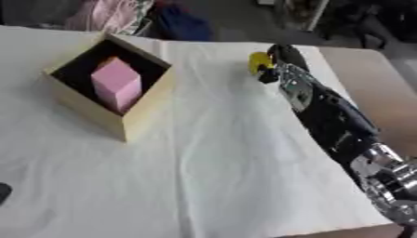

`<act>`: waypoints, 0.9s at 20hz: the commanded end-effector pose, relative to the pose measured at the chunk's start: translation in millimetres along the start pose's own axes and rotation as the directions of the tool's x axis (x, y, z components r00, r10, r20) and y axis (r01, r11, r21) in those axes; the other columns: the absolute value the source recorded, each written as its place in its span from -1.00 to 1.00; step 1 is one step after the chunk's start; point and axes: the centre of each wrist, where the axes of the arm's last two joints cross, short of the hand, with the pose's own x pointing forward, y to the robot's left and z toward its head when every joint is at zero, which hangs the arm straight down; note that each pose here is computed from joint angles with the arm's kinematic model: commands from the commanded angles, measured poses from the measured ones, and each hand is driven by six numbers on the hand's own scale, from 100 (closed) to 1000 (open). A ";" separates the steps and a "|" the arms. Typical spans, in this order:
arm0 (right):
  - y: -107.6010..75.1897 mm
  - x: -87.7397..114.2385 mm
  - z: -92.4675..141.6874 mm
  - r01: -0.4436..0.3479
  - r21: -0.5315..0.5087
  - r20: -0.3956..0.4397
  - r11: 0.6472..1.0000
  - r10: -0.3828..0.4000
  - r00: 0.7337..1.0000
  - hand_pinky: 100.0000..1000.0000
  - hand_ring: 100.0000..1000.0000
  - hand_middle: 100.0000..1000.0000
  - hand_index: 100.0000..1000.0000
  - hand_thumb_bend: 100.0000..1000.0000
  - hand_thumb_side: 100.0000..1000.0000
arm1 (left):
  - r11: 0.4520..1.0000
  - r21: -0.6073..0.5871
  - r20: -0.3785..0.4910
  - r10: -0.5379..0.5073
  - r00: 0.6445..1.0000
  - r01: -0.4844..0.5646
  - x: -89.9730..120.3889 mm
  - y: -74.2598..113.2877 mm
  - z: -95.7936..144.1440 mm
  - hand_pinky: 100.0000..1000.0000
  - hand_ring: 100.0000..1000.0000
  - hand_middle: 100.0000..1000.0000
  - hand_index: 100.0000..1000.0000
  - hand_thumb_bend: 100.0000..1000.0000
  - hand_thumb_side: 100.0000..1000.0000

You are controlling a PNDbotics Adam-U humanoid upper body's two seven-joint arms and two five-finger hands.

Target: Pick up objects on the table and place them in the box.

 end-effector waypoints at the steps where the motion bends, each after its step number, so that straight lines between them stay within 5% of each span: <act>1: -27.8 10.0 -4.4 0.015 -0.087 0.064 0.996 -0.009 0.998 0.36 0.00 -0.15 0.04 -1.00 -1.00 | 1.000 0.009 0.028 -0.024 0.999 0.024 7.7 7.0 -2.3 0.49 0.18 0.63 0.58 0.30 -0.28; 6: -58.5 50.3 2.7 0.039 -0.141 0.263 0.989 -0.001 0.965 0.38 0.01 -0.16 0.04 -1.00 -1.00 | 1.000 0.010 0.026 -0.024 0.999 0.024 7.5 6.9 -2.2 0.49 0.18 0.62 0.58 0.30 -0.28; 10: -86.1 94.7 22.3 0.045 -0.149 0.469 0.988 0.030 0.883 0.39 0.02 -0.14 0.07 -1.00 -1.00 | 1.000 0.011 0.025 -0.025 0.999 0.025 7.2 7.1 -2.0 0.49 0.18 0.62 0.58 0.30 -0.28; 14: -102.3 143.7 53.8 0.020 -0.069 0.687 0.997 0.033 0.726 0.41 0.06 -0.08 0.13 -1.00 -1.00 | 1.000 0.007 0.026 -0.024 0.999 0.024 7.3 6.6 -2.2 0.49 0.18 0.62 0.58 0.30 -0.28; 18: -106.1 180.8 78.5 -0.058 0.009 0.811 0.998 0.026 0.585 0.43 0.11 -0.01 0.20 -1.00 -1.00 | 1.000 0.002 0.028 -0.021 0.999 0.021 7.4 5.7 -2.8 0.49 0.17 0.62 0.58 0.30 -0.28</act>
